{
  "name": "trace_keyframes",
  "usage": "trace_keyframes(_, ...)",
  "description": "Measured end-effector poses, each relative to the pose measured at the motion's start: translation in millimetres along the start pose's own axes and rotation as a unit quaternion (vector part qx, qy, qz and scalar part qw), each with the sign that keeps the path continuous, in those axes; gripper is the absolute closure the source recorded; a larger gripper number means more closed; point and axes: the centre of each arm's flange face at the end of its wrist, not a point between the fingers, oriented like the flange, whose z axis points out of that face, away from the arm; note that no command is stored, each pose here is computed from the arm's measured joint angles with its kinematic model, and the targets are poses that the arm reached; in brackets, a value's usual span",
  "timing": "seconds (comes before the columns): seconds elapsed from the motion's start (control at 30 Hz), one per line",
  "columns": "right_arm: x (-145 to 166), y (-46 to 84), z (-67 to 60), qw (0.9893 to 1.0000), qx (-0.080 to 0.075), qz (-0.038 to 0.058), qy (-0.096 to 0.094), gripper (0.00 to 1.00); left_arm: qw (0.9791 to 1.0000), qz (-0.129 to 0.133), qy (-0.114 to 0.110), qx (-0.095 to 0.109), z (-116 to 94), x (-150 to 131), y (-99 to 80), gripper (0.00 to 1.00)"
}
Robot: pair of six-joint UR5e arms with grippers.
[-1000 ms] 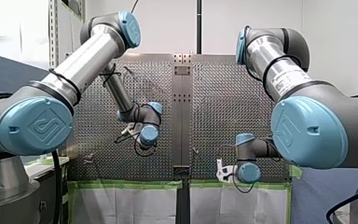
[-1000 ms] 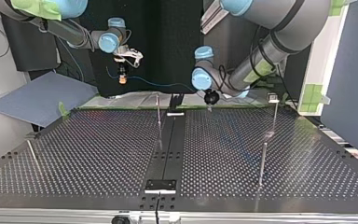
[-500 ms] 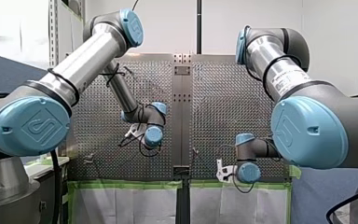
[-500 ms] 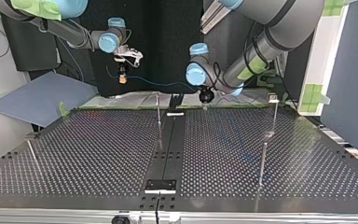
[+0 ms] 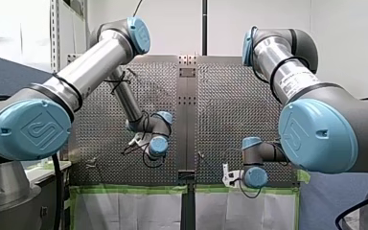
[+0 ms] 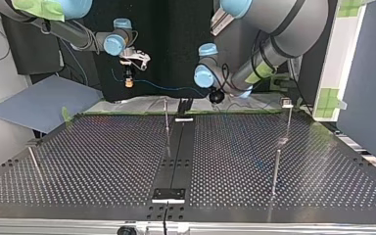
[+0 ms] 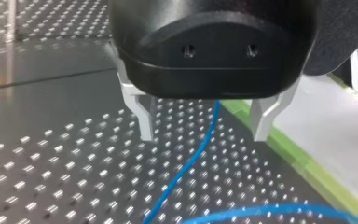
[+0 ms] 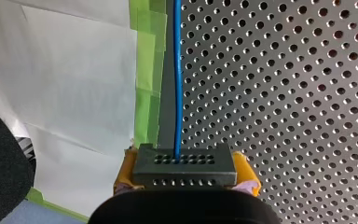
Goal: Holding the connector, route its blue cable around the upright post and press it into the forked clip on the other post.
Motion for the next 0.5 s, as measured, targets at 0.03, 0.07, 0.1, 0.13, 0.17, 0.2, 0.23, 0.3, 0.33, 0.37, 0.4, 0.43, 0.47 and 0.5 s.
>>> trace_keyframes(0.03,0.1,0.0,0.0,1.0000,0.000,0.0000,0.000,1.00,1.0000,0.000,0.000,0.000,2.2,3.4,-4.0,0.00)
trace_keyframes(0.07,0.1,0.0,0.0,1.0000,0.000,0.0000,0.000,1.00,1.0000,-0.001,0.000,-0.001,4.1,5.1,-5.8,0.00)
trace_keyframes(0.1,0.1,0.0,0.1,1.0000,0.000,0.0000,0.000,1.00,1.0000,-0.002,0.000,-0.002,6.1,6.2,-6.7,0.00)
trace_keyframes(0.13,0.1,0.0,0.1,1.0000,0.000,0.0000,0.000,1.00,1.0000,-0.003,0.000,-0.003,8.6,6.6,-7.1,0.00)
trace_keyframes(0.17,0.1,0.0,0.1,1.0000,0.000,0.0000,0.001,1.00,1.0000,-0.004,0.000,-0.004,10.3,6.4,-7.2,0.00)
trace_keyframes(0.2,0.1,0.0,0.1,1.0000,0.000,-0.0001,0.001,1.00,1.0000,-0.005,-0.001,-0.005,11.9,5.9,-7.2,0.00)
trace_keyframes(0.23,0.2,0.0,0.1,1.0000,0.000,-0.0001,0.001,1.00,1.0000,-0.006,-0.002,-0.006,13.8,5.1,-6.9,0.00)
trace_keyframes(0.3,0.2,0.0,0.2,1.0000,0.000,-0.0001,0.001,1.00,0.9999,-0.008,-0.004,-0.006,15.7,3.6,-6.8,0.00)
trace_keyframes(0.33,0.2,-0.1,0.2,1.0000,0.000,0.0000,0.001,1.00,0.9999,-0.009,-0.005,-0.006,16.5,3.1,-7.1,0.00)
trace_keyframes(0.37,0.2,-0.1,0.3,1.0000,0.000,0.0000,0.001,1.00,0.9999,-0.009,-0.006,-0.005,17.0,3.3,-7.7,0.00)
trace_keyframes(0.4,0.3,-0.2,0.3,1.0000,0.000,0.0000,0.002,1.00,0.9999,-0.009,-0.005,-0.005,17.8,4.0,-8.9,0.00)
trace_keyframes(0.43,0.3,-0.3,0.3,1.0000,0.000,0.0000,0.002,1.00,1.0000,-0.008,-0.004,-0.003,19.4,5.7,-11.3,0.00)
trace_keyframes(0.47,0.3,-0.3,0.3,1.0000,0.000,0.0000,0.002,1.00,1.0000,-0.006,-0.002,-0.002,20.7,7.2,-13.7,0.00)
trace_keyframes(0.5,0.3,-0.3,0.4,1.0000,0.000,0.0000,0.002,1.00,1.0000,-0.004,0.000,0.000,22.1,8.7,-16.3,0.00)
